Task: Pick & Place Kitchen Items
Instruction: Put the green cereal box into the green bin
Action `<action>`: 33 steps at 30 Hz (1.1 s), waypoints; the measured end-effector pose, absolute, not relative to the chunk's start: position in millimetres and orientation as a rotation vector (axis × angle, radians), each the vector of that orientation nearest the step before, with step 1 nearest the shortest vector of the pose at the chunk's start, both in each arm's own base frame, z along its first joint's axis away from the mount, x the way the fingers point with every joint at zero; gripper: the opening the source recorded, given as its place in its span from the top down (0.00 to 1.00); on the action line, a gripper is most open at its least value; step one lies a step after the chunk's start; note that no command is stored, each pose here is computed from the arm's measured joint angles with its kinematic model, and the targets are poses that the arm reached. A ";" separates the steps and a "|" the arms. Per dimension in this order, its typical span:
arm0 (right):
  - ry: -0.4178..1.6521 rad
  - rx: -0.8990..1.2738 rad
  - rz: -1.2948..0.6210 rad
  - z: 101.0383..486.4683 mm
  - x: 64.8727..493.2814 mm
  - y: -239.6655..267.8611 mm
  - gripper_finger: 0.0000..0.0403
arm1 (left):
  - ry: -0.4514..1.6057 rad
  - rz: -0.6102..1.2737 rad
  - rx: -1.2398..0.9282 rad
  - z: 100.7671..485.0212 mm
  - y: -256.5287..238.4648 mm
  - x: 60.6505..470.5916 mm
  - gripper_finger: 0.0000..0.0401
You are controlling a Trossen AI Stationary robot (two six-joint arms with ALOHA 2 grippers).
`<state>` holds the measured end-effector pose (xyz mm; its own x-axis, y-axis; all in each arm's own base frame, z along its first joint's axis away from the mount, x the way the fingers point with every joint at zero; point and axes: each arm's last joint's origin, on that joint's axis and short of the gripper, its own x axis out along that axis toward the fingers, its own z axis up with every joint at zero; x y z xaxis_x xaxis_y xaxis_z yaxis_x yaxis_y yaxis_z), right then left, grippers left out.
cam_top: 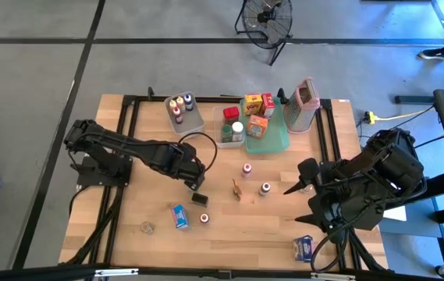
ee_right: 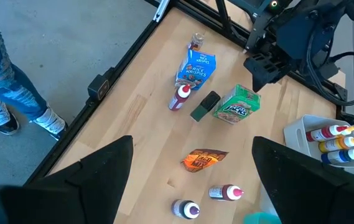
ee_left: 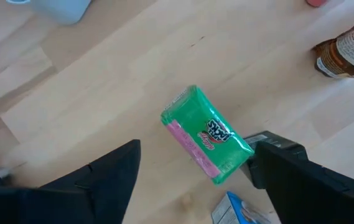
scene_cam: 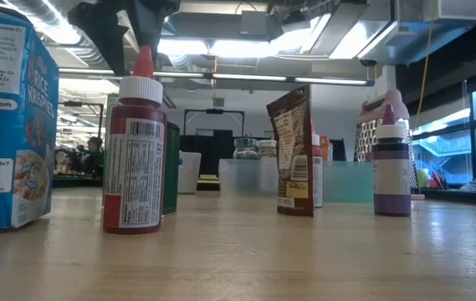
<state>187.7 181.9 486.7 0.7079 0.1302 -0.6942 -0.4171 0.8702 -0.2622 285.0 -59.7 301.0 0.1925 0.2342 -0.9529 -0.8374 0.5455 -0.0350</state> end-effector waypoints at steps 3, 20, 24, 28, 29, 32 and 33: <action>0.725 -0.423 0.314 486.7 187.7 181.9 0.18 | 1.123 0.850 -0.673 301.0 -59.8 285.0 0.17; 0.729 -0.415 0.319 486.7 187.6 182.1 0.18 | 1.106 0.979 -0.871 288.6 -70.0 291.9 0.13; 0.732 -0.395 0.312 486.7 187.6 182.1 0.18 | 1.138 0.976 -0.815 277.9 -67.2 300.5 0.13; 0.742 -0.380 0.335 486.4 186.8 183.1 0.18 | 1.166 0.985 -0.826 269.5 -62.5 307.8 0.13; 0.743 -0.375 0.335 486.4 186.8 183.1 0.18 | 1.176 0.978 -0.828 268.3 -61.9 308.9 0.13; 0.744 -0.363 0.330 486.4 186.8 183.1 0.18 | 1.190 0.954 -0.832 263.9 -59.9 314.3 0.13; 0.745 -0.362 0.330 486.4 186.8 183.1 0.18 | 1.196 0.953 -0.824 262.4 -59.2 315.2 0.13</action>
